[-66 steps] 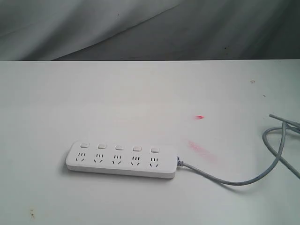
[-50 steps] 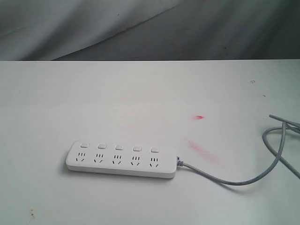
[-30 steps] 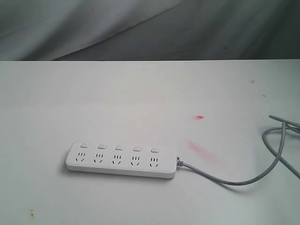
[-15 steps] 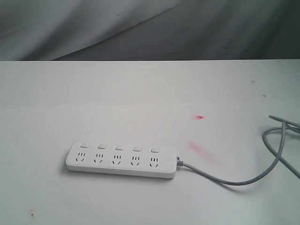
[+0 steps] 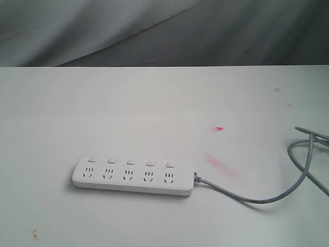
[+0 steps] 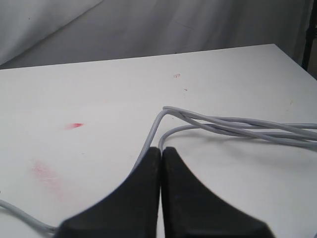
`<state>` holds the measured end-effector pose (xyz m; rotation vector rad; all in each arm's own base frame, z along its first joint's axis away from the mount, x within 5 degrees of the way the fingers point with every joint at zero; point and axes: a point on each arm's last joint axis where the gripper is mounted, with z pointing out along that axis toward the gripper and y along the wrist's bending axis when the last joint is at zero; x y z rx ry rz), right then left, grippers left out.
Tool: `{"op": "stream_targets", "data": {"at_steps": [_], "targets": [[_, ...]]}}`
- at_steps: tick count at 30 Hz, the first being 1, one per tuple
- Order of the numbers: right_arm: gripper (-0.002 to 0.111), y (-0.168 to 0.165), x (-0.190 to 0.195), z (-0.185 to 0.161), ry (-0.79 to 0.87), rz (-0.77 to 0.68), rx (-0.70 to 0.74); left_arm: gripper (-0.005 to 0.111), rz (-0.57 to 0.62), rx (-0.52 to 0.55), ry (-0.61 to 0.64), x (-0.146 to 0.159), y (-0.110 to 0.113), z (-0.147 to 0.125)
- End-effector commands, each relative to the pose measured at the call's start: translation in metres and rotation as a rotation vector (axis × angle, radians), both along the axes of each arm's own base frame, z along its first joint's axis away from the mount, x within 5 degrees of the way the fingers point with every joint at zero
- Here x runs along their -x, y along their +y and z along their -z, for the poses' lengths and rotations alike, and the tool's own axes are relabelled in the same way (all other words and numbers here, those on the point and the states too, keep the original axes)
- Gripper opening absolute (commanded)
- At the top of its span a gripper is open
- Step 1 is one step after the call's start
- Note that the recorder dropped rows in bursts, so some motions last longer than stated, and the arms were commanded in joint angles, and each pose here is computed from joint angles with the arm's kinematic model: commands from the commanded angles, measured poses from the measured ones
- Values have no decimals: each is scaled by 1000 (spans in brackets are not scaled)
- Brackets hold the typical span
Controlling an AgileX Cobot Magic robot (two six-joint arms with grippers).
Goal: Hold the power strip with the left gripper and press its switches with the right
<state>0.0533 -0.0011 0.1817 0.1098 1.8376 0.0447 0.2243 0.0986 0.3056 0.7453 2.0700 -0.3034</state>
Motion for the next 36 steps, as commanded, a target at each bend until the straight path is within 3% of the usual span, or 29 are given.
{"op": "stream_targets", "data": {"at_steps": [1,7,13,20,22,25,31,33,36], "targets": [[0,0,0,0,-4,8,-4,1,2,15,-10,0,-1,0],[0,0,0,0,-4,8,-4,1,-18,68,-60,-3,-2,-5],[0,0,0,0,-4,8,-4,1,165,-122,-213,-11,0,2],[0,0,0,0,-4,8,-4,2,352,-108,-4,-51,2,55],[0,0,0,0,-4,8,-4,8,433,-126,54,-63,-3,71],[0,0,0,0,-4,8,-4,28,549,-152,119,-76,-17,89],[0,0,0,0,-4,8,-4,85,729,-173,210,-97,-53,124],[0,0,0,0,-4,8,-4,90,726,-219,216,-104,-59,136],[0,0,0,0,-4,8,-4,88,743,-231,232,-108,-66,147]]}}
